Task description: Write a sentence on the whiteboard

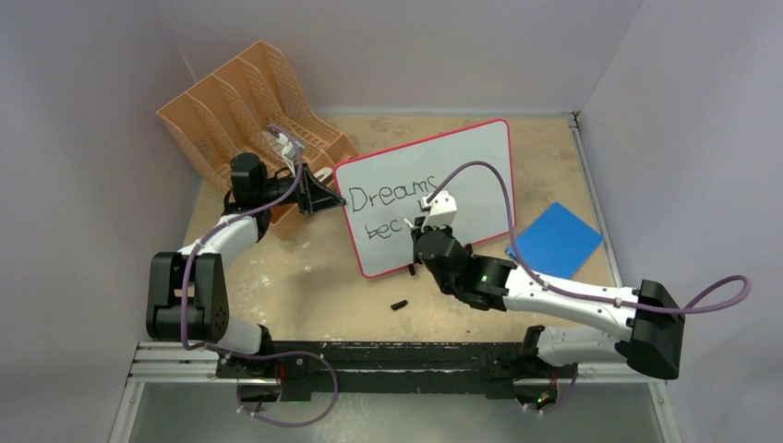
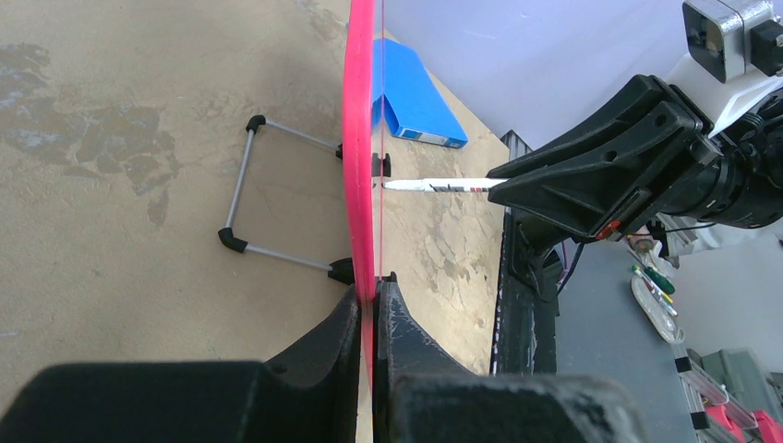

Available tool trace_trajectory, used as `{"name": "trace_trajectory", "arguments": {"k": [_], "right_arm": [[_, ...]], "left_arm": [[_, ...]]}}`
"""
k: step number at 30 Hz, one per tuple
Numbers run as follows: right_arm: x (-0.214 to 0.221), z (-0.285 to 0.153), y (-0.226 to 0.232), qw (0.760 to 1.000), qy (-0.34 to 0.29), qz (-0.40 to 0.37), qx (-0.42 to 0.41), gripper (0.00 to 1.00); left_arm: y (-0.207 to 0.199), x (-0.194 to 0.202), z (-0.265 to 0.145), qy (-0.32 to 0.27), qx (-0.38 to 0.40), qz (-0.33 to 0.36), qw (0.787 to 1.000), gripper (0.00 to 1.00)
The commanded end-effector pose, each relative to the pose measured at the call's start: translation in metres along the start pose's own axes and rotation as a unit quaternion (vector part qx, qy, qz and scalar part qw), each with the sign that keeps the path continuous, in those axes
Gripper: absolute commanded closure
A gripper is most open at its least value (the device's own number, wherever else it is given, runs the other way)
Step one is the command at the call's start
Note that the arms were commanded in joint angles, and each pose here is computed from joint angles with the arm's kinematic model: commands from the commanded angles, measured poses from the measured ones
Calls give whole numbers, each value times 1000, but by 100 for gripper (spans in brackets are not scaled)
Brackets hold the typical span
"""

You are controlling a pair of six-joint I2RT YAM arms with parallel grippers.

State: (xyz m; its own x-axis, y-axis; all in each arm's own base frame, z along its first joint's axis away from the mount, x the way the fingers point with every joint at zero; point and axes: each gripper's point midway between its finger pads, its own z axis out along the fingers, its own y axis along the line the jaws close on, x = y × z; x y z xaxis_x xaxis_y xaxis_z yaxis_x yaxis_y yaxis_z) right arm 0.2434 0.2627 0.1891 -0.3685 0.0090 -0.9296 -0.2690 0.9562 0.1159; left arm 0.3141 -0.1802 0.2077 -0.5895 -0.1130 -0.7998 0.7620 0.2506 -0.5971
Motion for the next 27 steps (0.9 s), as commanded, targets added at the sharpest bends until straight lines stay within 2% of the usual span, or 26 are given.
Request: {"name": "trace_trajectory", "arguments": {"k": [1, 27], "right_arm": [[-9, 3, 3, 1000, -16, 9, -2, 100], [23, 0, -3, 999, 39, -11, -3, 100]], "left_arm": [[-13, -13, 2, -3, 16, 48, 999, 100], [-13, -14, 2, -3, 16, 48, 999, 100]]}}
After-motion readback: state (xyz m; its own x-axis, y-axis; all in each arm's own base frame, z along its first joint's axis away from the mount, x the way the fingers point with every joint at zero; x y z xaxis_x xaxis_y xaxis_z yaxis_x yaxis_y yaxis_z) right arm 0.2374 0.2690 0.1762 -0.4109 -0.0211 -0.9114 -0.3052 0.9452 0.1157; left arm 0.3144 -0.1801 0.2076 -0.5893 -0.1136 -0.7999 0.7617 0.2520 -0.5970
